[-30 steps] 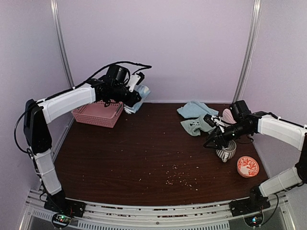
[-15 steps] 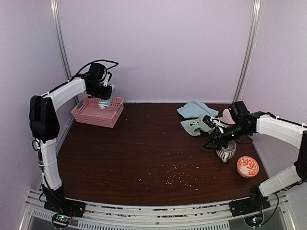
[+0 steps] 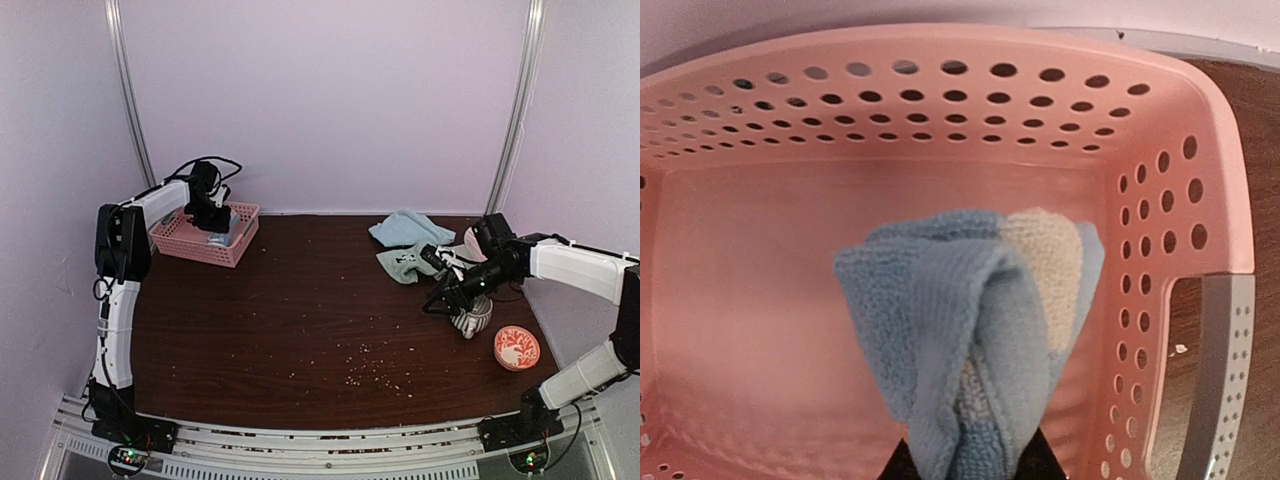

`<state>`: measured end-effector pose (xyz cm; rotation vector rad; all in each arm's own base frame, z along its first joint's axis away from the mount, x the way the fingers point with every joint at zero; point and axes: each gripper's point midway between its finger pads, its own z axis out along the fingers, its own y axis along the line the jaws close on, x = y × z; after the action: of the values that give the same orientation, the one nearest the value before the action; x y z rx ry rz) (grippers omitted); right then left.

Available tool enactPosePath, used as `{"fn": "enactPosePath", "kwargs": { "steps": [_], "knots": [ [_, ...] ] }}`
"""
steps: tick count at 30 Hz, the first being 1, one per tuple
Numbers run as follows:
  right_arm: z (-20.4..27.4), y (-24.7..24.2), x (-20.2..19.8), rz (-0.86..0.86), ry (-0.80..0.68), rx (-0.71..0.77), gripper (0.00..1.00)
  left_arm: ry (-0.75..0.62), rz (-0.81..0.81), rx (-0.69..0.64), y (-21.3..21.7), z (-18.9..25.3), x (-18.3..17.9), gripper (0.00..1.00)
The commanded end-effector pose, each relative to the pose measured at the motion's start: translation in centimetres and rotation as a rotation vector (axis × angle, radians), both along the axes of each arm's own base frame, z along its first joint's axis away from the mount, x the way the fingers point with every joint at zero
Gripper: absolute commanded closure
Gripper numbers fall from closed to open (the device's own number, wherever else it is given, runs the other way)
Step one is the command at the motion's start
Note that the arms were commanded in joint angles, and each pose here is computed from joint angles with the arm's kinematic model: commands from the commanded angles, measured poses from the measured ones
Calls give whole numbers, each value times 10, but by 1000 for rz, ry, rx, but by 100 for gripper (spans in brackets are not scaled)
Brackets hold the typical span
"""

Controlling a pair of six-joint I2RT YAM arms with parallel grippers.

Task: Roll the towels
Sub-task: Place the towel in the bin.

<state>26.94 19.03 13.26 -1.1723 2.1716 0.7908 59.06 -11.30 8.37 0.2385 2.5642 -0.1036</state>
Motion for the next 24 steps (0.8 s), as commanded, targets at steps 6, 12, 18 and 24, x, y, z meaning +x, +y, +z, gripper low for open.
{"fn": "enactPosePath", "kwargs": {
  "steps": [6, 12, 18, 24],
  "knots": [
    [-8, -4, 2, 1, 4, -34, 52, 11, -50, -118, -26, -18, 10, 92],
    [-10, -4, 3, 5, 10, -40, 52, 13, -69, -169, -37, -25, 10, 89],
    [-12, -4, 2, 8, 16, -44, 52, 22, -131, -226, -50, -32, 8, 85],
    [-14, -4, 2, 10, 25, -48, 52, 37, -185, -295, -61, -38, 6, 78]
  ]
}}
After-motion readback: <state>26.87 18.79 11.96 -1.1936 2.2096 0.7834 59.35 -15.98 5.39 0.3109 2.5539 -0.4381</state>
